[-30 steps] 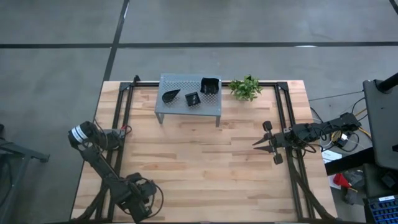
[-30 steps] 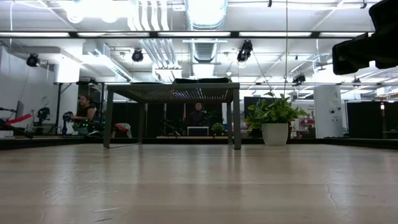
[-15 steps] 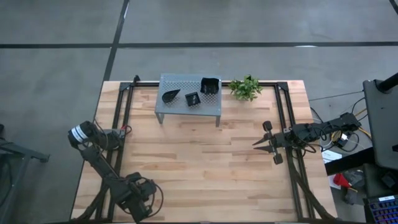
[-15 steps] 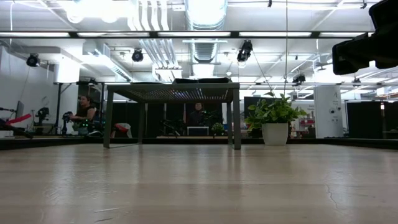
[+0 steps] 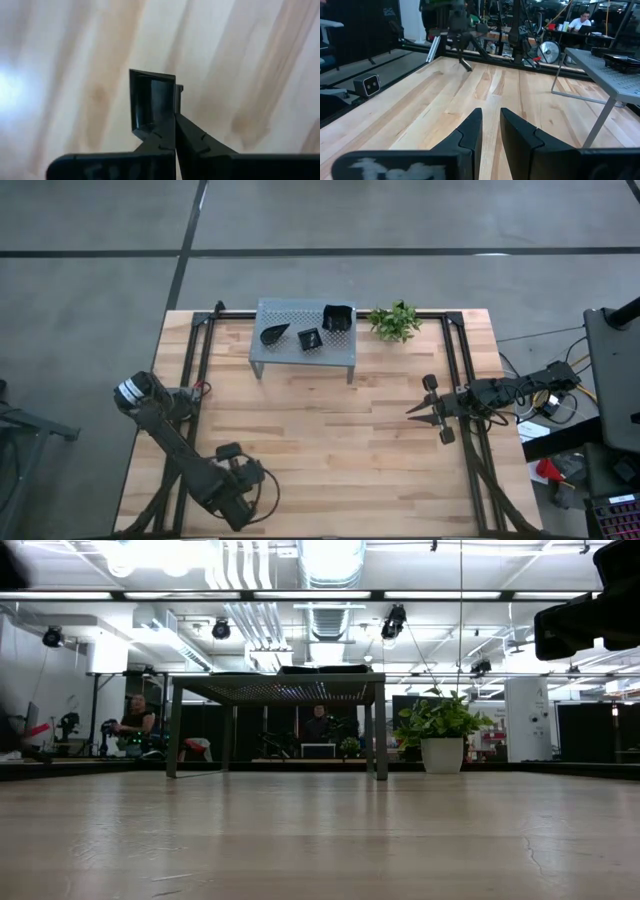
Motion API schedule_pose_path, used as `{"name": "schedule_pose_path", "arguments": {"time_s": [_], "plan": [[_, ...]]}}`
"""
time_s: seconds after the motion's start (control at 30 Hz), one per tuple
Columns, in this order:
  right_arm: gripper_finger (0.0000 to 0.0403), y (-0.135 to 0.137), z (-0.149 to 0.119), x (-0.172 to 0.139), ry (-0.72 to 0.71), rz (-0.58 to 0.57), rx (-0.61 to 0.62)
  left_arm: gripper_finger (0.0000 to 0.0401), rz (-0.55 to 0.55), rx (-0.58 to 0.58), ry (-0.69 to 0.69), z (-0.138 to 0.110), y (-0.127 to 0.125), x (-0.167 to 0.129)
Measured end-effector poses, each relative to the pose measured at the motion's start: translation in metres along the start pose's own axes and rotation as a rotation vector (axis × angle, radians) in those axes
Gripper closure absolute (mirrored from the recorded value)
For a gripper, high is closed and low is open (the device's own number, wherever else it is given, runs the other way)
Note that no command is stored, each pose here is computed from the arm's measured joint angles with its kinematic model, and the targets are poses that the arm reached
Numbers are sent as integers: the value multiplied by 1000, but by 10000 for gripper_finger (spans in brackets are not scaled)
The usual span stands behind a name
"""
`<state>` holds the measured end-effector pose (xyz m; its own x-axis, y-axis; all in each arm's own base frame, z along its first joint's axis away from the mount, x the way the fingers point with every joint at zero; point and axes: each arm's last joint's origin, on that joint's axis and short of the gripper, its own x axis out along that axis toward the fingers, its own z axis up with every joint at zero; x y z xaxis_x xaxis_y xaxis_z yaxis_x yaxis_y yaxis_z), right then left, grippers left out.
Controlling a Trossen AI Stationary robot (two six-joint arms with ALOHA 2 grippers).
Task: Pick & Place Mini shaped plates
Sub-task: Stack the black square plate on top of the black square plate on the shelf
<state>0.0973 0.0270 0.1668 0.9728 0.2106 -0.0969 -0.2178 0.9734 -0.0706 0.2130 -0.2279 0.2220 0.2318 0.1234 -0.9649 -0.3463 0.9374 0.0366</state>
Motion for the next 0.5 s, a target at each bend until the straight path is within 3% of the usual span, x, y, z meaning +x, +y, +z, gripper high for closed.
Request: {"name": "schedule_pose_path", "arguments": {"time_s": [0.5], "plan": [[339, 0, 0, 0, -1, 0, 0, 401, 134, 227, -282, 88, 24, -31]]}}
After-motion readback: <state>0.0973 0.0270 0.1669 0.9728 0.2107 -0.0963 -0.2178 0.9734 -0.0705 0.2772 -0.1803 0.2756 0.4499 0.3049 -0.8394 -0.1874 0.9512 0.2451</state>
